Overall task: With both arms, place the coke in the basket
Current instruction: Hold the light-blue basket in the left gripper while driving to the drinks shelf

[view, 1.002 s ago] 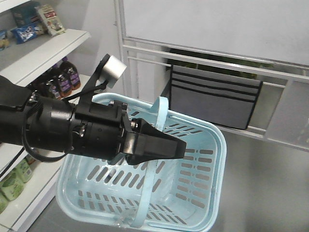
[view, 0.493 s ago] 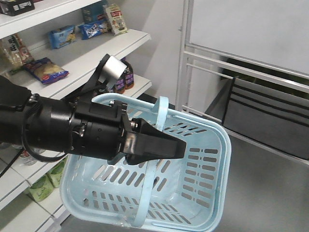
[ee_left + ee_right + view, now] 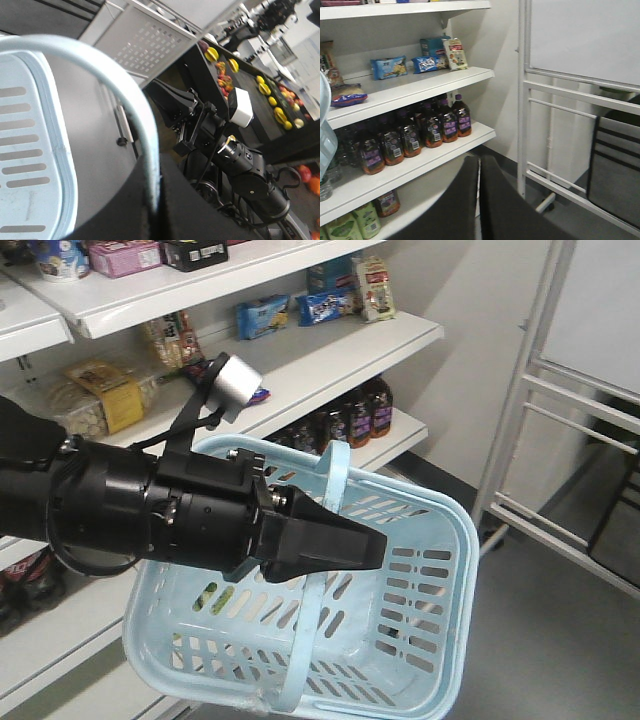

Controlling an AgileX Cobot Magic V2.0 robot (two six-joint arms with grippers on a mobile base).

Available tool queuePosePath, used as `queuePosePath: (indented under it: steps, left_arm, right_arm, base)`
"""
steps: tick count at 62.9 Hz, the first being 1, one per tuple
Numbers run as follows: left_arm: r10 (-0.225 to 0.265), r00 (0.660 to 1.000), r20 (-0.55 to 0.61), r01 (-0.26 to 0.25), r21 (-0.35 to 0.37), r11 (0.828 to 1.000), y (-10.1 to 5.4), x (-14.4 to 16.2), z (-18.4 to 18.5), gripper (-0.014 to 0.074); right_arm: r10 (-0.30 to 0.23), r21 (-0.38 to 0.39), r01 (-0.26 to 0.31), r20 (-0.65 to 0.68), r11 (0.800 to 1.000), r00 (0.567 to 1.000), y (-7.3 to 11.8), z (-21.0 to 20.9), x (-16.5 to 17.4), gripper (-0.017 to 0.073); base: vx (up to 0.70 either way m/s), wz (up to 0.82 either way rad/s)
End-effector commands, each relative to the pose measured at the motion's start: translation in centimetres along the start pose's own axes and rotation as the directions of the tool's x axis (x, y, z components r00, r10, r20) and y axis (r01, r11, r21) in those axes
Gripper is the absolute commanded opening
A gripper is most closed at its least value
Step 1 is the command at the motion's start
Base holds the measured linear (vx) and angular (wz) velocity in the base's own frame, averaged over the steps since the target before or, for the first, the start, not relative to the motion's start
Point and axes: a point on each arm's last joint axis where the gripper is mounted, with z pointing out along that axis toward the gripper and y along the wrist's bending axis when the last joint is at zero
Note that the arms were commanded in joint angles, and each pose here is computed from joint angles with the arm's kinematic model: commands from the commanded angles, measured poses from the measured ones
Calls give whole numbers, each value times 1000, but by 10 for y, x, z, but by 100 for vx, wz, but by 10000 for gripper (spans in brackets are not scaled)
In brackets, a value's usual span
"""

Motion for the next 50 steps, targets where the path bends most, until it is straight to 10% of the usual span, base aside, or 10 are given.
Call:
queuePosePath:
  steps: [1, 50]
  left_arm:
    - [20, 998, 67, -25, 72, 997, -22, -9, -9, -6]
    - [20, 998, 67, -24, 71, 997, -22, -9, -9, -6]
  right_arm:
    - [-18, -3, 19, 85, 1000, 996, 0, -1, -5, -5]
    - [-18, -3, 19, 85, 1000, 996, 0, -1, -5, -5]
  base:
    - [11, 45]
    - [11, 45]
